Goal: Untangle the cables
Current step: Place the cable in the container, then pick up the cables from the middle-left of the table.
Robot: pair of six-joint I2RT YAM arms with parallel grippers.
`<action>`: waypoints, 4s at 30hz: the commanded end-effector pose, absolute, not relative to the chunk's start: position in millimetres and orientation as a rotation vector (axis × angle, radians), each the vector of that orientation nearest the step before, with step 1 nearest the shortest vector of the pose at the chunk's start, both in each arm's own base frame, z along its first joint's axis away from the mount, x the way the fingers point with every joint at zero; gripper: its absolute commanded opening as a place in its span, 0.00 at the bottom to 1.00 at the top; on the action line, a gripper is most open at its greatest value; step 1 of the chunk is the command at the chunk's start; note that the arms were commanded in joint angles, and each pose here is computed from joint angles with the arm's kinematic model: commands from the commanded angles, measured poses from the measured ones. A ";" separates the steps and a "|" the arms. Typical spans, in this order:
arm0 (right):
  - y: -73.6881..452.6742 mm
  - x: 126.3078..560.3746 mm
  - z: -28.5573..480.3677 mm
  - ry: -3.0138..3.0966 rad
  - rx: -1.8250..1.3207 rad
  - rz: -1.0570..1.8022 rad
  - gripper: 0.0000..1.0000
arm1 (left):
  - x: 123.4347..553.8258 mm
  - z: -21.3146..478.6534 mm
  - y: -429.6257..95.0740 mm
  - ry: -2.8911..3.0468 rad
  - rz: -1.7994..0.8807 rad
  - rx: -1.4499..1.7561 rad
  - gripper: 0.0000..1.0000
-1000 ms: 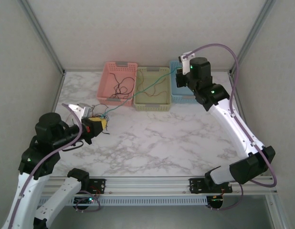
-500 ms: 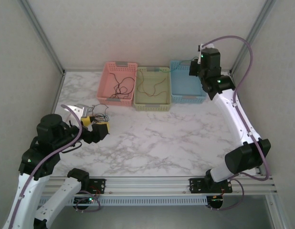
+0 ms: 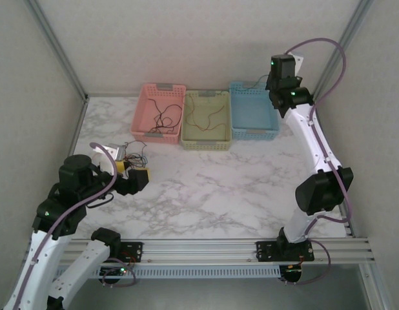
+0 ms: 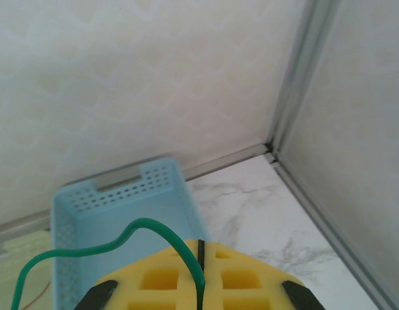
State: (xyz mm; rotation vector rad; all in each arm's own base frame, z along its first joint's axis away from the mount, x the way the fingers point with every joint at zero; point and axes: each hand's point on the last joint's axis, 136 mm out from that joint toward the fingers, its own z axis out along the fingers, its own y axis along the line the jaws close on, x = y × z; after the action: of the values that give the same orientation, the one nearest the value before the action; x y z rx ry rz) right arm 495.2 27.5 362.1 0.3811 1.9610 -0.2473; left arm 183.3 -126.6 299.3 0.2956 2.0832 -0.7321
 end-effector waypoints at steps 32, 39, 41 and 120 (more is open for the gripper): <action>13.4 567.7 221.3 2.244 0.378 -0.481 0.00 | 190.8 268.9 -129.5 2.132 -0.730 0.293 0.91; 55.3 595.1 163.8 2.362 0.284 -0.382 0.00 | 191.3 265.6 -129.7 2.139 -0.732 0.289 0.91; 65.2 598.8 149.8 2.393 0.271 -0.356 0.00 | 191.9 264.4 -129.9 2.143 -0.732 0.289 0.90; 184.1 333.8 249.4 2.345 -0.026 0.456 0.66 | 303.1 94.9 -60.9 2.442 -0.176 -0.729 0.81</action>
State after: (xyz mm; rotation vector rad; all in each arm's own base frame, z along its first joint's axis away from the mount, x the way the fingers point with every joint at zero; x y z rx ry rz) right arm 347.9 183.8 235.1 -0.0411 2.3917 0.4005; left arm 300.0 -63.4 107.4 -0.6614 2.4605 -0.1692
